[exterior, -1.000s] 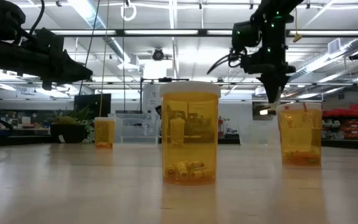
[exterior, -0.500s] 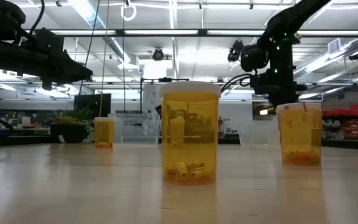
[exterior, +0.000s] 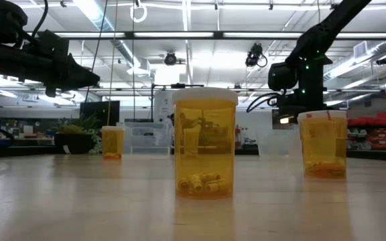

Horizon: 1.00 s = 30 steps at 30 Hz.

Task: Pick and place medicine bottles into bin by pill shape (circle, oval)
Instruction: Put the small yellow pill bottle into the right transparent bin, then move the big orange pill bottle to the top of the table

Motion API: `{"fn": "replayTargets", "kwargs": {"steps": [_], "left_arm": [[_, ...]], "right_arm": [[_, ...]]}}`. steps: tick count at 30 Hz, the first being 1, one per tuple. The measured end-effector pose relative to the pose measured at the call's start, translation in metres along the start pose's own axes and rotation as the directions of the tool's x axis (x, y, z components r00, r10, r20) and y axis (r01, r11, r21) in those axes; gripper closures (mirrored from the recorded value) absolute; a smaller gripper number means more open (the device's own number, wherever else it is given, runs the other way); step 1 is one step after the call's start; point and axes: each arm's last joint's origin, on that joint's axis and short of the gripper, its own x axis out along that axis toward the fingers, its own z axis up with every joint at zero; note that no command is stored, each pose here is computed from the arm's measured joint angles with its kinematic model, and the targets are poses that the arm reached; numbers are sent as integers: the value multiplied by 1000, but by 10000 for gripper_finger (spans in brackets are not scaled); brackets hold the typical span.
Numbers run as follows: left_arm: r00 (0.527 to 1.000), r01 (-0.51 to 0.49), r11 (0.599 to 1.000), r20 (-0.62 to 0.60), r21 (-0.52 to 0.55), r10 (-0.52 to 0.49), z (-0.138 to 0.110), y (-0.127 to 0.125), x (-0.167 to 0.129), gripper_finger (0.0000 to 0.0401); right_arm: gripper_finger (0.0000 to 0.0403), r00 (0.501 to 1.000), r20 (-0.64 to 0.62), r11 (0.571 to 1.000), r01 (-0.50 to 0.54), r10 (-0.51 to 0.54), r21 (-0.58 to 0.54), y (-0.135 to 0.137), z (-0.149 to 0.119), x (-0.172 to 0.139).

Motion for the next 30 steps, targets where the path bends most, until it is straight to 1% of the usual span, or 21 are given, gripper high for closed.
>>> {"fn": "replayTargets", "kwargs": {"steps": [3,12,17,25,28,30], "left_arm": [[1000,0,1000,0,0,0,0,0,0,294],[1000,0,1000,0,0,0,0,0,0,294],[1000,0,1000,0,0,0,0,0,0,294],[1000,0,1000,0,0,0,0,0,0,294],[1000,0,1000,0,0,0,0,0,0,294],[1000,0,1000,0,0,0,0,0,0,294]], "right_arm": [[270,1000,6,1000,-3,3,2,0,1,0],[229,1000,6,1000,-2,2,4,0,1,0],[219,1000,15,1000,-6,6,-1,1,4,-4],[219,998,57,1000,-20,20,-15,5,21,-33],[219,997,72,999,-25,27,-36,9,27,-48],[219,993,106,997,-34,41,-75,14,29,-58]]}}
